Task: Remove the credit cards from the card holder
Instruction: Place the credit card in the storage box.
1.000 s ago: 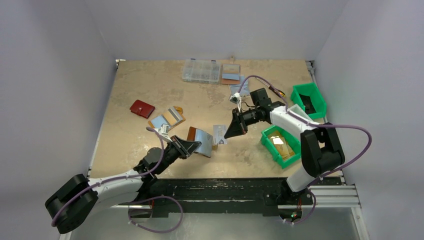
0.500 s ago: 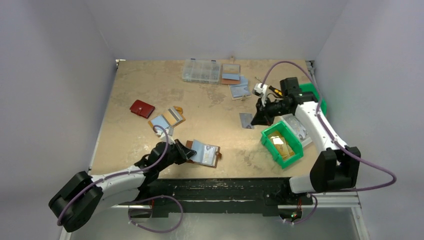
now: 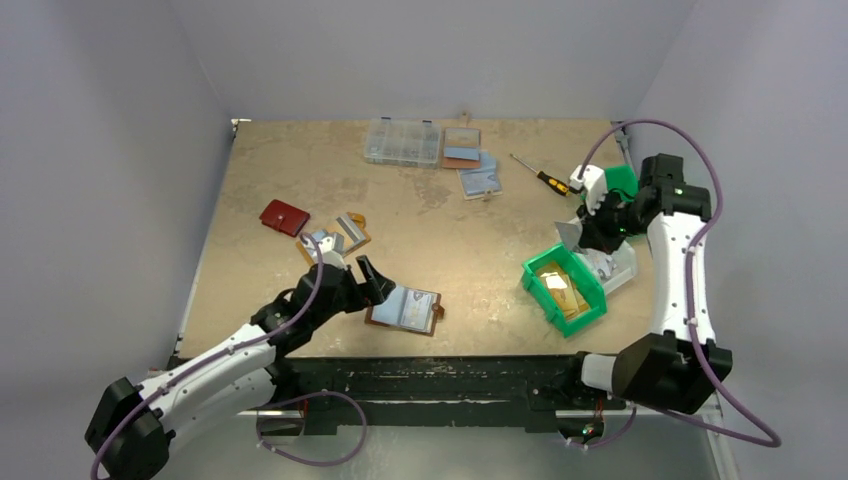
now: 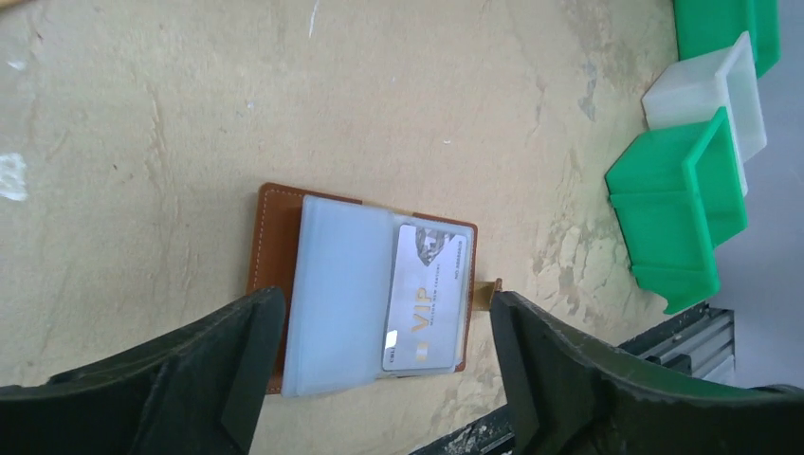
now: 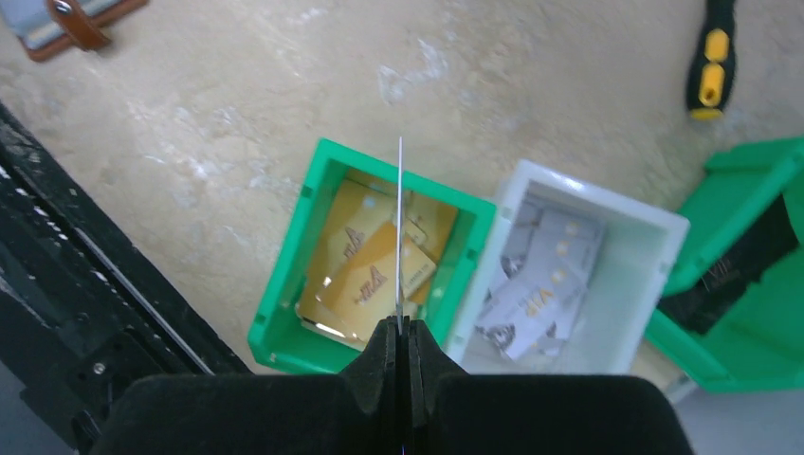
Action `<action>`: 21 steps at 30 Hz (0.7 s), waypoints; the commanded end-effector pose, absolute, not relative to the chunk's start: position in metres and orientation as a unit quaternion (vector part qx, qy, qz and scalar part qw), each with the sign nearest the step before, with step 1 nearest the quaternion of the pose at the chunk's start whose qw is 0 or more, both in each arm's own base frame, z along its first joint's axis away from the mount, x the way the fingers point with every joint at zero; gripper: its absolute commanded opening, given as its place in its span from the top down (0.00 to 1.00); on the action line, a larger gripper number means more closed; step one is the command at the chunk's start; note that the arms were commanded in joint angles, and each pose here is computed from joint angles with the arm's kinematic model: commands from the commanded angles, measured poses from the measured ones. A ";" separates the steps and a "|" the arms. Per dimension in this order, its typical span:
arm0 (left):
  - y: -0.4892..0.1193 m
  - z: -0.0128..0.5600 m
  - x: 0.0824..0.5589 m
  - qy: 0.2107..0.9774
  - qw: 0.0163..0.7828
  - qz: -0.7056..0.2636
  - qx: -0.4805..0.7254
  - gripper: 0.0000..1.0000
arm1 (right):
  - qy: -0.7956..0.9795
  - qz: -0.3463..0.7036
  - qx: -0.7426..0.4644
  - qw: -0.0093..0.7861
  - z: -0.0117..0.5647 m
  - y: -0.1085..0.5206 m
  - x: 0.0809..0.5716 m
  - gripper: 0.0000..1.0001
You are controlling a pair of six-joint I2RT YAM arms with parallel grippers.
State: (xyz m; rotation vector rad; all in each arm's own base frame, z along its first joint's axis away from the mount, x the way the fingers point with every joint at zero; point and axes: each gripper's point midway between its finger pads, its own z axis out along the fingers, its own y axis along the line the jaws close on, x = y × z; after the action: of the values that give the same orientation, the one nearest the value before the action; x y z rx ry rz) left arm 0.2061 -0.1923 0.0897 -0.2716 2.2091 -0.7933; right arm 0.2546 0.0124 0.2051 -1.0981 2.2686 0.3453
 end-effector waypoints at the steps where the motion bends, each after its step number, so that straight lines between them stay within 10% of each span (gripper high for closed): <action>1: -0.178 0.120 0.216 0.861 0.418 -0.274 -0.099 0.10 | 0.868 0.068 -0.407 0.277 0.215 -0.038 0.251 1.00; 21: -0.197 0.145 0.233 0.870 0.418 -0.258 -0.039 0.08 | 0.915 0.089 -0.379 0.109 0.142 -0.118 0.275 1.00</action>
State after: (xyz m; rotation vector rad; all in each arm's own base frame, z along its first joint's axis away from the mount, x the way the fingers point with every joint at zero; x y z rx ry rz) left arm 0.2206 -0.1869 0.1180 -0.1308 2.2500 -0.6095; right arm 0.2833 -0.1118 0.1475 -1.0387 2.6264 0.2207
